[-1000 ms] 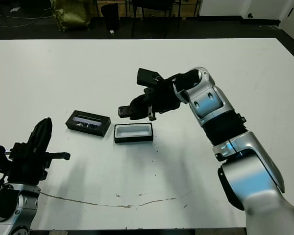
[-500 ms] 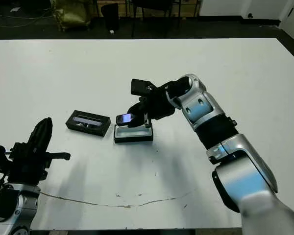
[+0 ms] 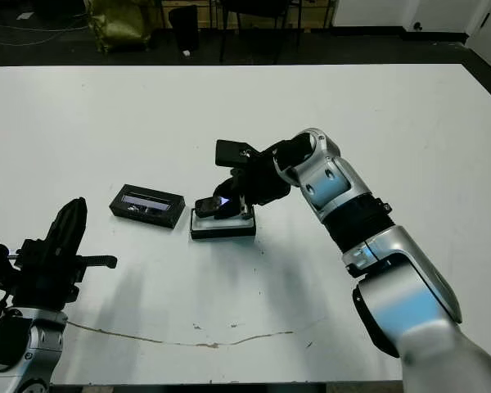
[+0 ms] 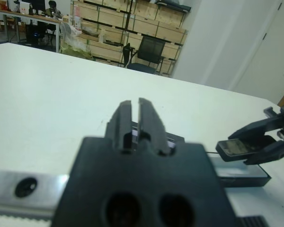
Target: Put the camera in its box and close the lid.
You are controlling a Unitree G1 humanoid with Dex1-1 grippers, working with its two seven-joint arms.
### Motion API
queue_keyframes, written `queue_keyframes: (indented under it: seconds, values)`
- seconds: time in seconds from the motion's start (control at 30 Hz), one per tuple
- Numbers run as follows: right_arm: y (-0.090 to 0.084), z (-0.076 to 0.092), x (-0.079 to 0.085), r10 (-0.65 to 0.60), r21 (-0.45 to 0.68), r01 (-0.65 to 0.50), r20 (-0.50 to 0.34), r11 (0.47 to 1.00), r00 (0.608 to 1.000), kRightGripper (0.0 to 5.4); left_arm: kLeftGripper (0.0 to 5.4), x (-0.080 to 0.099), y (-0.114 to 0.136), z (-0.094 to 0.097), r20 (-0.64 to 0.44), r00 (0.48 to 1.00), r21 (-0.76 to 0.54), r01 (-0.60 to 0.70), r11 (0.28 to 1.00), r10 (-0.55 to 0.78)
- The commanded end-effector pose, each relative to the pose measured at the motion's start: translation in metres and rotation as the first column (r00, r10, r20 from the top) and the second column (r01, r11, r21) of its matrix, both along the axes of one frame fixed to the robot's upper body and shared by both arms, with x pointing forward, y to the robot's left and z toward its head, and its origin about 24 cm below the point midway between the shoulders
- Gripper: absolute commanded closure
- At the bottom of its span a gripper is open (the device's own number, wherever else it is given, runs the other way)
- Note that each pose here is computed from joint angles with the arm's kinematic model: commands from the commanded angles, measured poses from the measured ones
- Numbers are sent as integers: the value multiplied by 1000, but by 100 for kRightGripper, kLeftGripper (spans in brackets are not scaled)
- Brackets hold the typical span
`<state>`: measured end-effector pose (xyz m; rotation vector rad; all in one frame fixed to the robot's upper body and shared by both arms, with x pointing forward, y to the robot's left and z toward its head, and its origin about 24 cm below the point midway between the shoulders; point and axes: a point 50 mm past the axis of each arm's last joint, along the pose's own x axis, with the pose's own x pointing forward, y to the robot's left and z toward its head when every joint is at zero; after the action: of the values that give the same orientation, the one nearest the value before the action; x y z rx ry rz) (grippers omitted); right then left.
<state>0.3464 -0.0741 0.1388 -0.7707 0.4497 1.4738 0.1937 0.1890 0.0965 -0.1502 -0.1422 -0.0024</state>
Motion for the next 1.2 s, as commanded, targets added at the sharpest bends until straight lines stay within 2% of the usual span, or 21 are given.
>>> queue_keyframes:
  seconds: [0.03,0.2,1.2]
  values:
    - [-2,-10,-3,0,-23,0,-13,1000,1000,465,540,-3,2,-5,-34,999,15,-9,1000,10]
    - [0,-11,-4,23,-13,-24,-15,1000,1000,465,540,-5,2,-6,-35,999,15,-10,1000,11]
    - [0,-17,-3,-14,-51,13,-22,999,1000,466,540,-10,0,-9,-33,999,21,-10,1000,11]
